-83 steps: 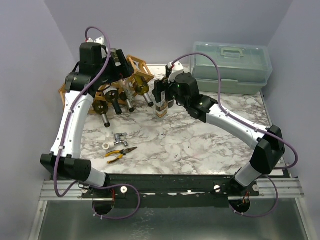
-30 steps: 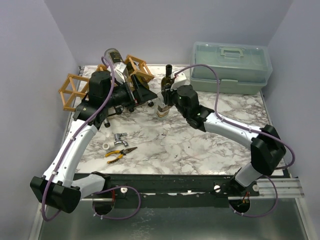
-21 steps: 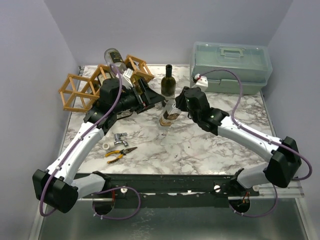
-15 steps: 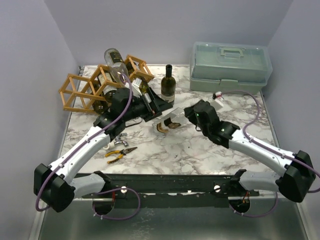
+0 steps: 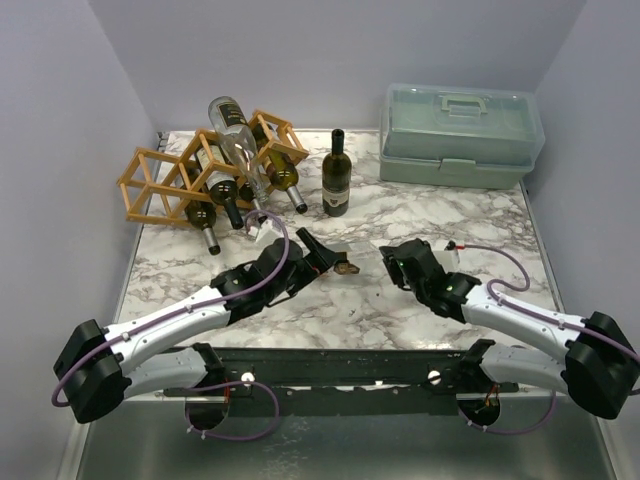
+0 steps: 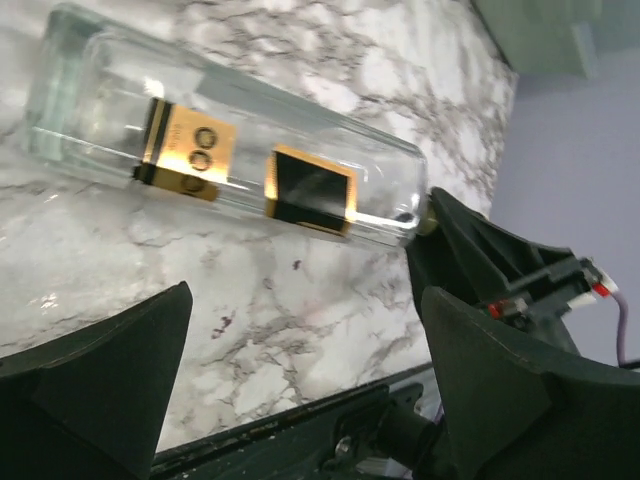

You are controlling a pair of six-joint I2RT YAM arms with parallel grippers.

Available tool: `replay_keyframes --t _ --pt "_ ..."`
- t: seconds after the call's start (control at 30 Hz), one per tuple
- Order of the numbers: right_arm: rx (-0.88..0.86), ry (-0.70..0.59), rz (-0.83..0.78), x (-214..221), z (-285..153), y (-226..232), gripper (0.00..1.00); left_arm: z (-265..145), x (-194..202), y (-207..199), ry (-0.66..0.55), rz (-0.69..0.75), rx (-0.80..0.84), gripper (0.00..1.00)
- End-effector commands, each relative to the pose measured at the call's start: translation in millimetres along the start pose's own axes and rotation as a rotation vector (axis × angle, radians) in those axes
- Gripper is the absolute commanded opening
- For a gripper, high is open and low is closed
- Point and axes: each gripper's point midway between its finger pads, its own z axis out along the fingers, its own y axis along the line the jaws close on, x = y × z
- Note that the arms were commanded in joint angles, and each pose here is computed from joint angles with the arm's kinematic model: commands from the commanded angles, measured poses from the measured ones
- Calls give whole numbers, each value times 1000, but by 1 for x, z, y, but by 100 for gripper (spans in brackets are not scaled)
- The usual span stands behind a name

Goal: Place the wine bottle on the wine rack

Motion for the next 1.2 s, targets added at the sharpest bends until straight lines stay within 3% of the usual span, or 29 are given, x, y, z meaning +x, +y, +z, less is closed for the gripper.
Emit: replay_keyframes --t 0.0,0.07,0.17,0.33,0.47,0.5,0.67,0.83,0.9,1.17 --pt "77 66 42 18 8 -25 1 12 1 45 -71 -163 -157 99" --pt "89 98 14 24 8 -33 4 13 3 54 -78 -201 -178 99" --pt "104 151 -6 33 6 -46 18 15 3 68 -105 -256 -209 99" --pt "126 256 -108 52 6 -67 57 21 -1 73 -124 -270 -235 99" --pt "138 277 -319 51 5 -83 92 27 6 74 -92 -287 -254 99" --pt "118 287 -375 50 3 -82 96 28 6 74 -90 -290 -256 99" --pt "8 276 -648 32 -16 -65 100 27 9 79 -76 -318 -279 99" --pt "-231 328 -854 39 -40 -19 100 28 10 76 -64 -312 -284 99" --pt "-244 311 -915 37 -38 -1 100 30 12 77 -57 -303 -292 99" --pt "-344 445 -977 62 8 41 100 41 28 81 8 -312 -365 99"
